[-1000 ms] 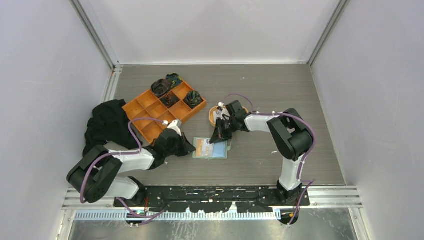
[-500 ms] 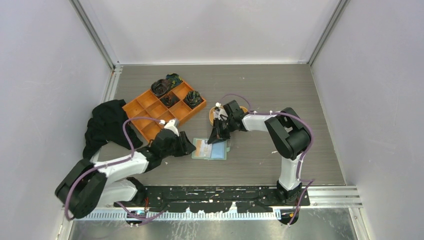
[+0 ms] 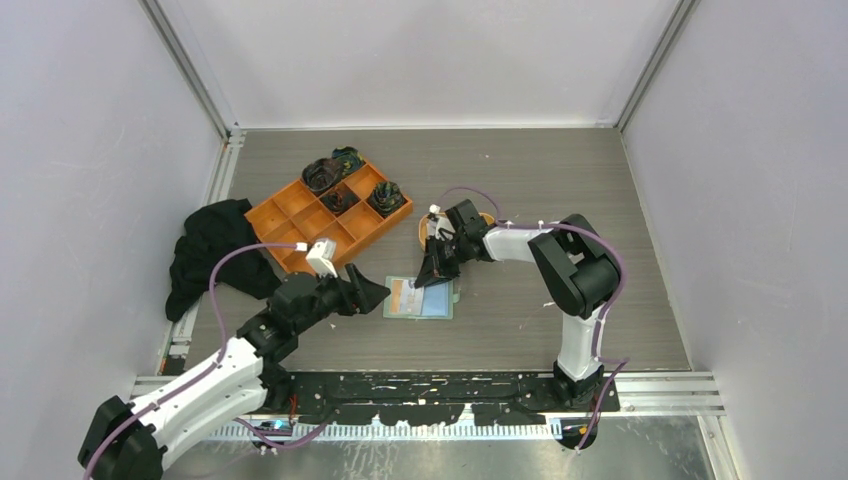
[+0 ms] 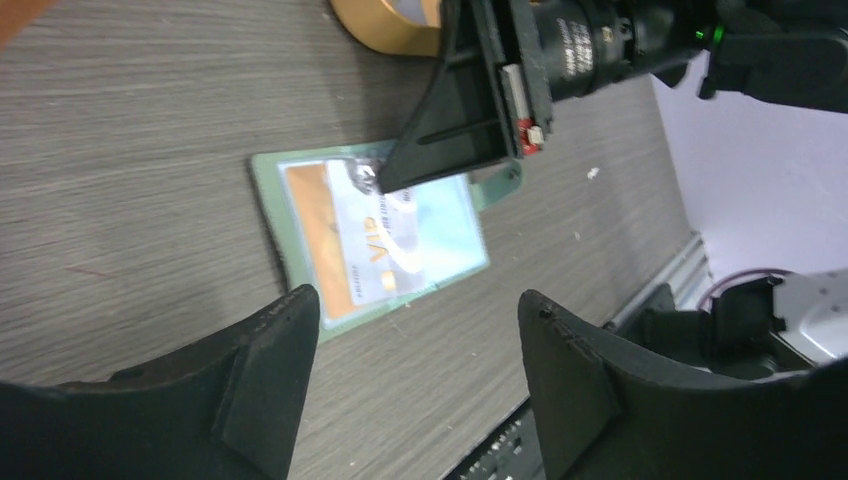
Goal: Put the credit cards into the card holder
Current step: Insert the credit card into the card holder.
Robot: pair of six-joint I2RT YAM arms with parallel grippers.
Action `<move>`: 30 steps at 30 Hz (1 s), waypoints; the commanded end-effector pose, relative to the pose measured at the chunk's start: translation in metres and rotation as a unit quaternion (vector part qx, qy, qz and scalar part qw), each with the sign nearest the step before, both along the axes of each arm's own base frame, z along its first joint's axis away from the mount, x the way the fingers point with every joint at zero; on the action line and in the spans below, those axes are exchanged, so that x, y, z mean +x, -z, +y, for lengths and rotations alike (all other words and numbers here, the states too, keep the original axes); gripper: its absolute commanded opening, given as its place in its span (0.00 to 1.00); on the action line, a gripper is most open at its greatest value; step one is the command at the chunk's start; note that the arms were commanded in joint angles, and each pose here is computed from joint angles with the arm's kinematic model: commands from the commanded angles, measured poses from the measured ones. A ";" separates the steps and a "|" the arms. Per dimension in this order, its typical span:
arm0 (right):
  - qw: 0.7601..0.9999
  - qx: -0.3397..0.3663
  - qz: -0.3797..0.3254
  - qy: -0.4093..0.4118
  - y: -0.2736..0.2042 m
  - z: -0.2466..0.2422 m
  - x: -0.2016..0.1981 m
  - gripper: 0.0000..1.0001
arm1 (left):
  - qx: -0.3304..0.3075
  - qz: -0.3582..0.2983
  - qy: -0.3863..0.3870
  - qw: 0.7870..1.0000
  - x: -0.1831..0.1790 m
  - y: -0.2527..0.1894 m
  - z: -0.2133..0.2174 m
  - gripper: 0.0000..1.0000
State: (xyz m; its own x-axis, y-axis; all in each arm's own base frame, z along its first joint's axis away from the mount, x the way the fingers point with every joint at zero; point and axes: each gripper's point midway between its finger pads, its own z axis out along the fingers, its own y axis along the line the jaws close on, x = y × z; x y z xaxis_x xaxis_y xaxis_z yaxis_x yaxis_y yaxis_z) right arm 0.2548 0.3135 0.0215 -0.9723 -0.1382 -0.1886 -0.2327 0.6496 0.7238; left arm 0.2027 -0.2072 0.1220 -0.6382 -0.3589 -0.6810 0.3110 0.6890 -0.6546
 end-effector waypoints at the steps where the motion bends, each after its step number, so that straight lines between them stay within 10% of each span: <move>1: 0.999 -0.033 -0.012 -0.001 0.014 -0.006 0.004 0.15 | -0.071 -0.003 0.059 0.996 -0.009 -0.031 -0.027 0.66; 14: 0.999 -0.035 -0.007 -0.003 0.017 -0.006 0.003 0.16 | 0.139 0.007 0.078 0.987 -0.018 0.004 -0.094 0.20; 30: 0.999 -0.033 -0.007 -0.003 0.016 -0.008 0.005 0.17 | 0.297 0.050 0.041 0.953 0.016 0.062 -0.131 0.18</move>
State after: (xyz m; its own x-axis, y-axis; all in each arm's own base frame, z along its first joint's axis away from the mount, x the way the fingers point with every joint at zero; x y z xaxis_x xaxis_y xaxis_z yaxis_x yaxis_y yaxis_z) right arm 0.2556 0.3144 0.0213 -0.9691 -0.1536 -0.1931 -0.2465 0.6426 0.7255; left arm 0.2031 -0.3378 0.0539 -0.7546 0.1151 -0.6461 0.3570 0.8981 -0.2569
